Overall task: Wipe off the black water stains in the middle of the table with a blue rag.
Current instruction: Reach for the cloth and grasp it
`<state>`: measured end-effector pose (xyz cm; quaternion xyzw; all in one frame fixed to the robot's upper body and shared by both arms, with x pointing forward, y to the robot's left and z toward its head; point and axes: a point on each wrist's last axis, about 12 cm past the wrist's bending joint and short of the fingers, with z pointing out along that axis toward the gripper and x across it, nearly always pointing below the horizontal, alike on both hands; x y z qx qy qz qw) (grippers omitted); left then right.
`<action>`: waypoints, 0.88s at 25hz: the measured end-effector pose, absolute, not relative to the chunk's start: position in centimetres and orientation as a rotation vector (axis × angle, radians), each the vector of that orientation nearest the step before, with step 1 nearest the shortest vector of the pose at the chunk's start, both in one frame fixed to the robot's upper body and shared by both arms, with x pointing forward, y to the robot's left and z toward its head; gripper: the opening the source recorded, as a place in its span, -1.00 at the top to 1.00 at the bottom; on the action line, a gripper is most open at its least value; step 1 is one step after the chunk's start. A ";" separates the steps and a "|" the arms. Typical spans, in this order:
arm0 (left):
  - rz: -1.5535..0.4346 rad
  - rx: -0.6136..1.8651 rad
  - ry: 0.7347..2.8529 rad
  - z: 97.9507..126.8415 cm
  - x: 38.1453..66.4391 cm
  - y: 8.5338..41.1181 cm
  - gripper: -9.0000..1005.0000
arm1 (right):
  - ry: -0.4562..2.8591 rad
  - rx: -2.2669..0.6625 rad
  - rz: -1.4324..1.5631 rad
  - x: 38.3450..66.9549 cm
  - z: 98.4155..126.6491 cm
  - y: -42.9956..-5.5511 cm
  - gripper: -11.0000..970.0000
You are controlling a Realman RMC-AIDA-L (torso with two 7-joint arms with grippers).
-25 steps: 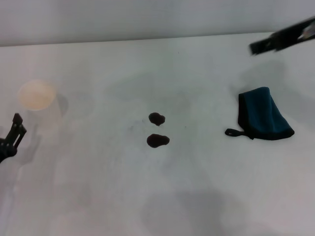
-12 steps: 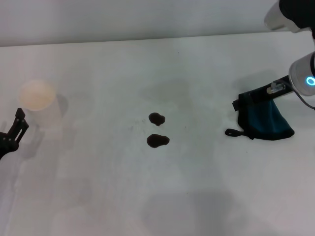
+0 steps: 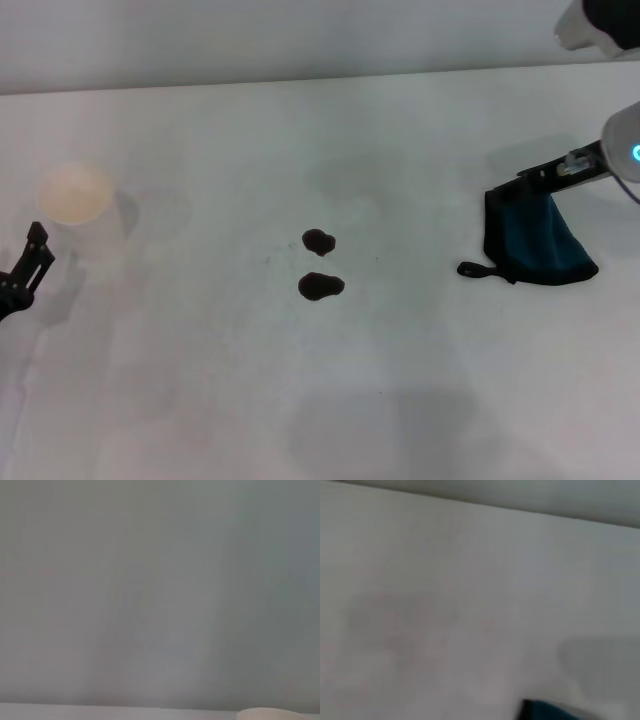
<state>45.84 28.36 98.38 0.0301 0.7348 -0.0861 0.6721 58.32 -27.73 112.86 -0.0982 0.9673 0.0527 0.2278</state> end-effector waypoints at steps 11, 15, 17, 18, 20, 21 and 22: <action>-0.198 0.072 1.653 98.5 46.3 28.4 -0.76 | 2.735 -0.229 0.108 58.0 110.7 -28.5 -0.54; -0.198 0.072 1.655 98.5 46.3 28.4 -0.76 | 2.722 -0.243 0.130 58.1 110.2 -27.9 -0.54; -0.198 0.072 1.655 98.5 46.3 28.4 -0.76 | 2.716 -0.262 0.127 58.1 110.1 -27.7 -0.54; -0.198 0.072 1.655 98.5 46.3 28.4 -0.76 | 2.716 -0.278 0.120 58.2 110.0 -27.6 -0.54; -0.198 0.072 1.653 98.5 46.3 28.4 -0.76 | 2.719 -0.300 0.108 58.2 109.9 -27.5 -0.54; -0.198 0.072 1.653 98.5 46.3 28.4 -0.76 | 2.722 -0.303 0.104 58.3 109.8 -27.5 -0.54; -0.199 0.072 1.651 98.5 46.3 28.4 -0.76 | 2.724 -0.299 0.102 58.4 109.7 -27.5 -0.54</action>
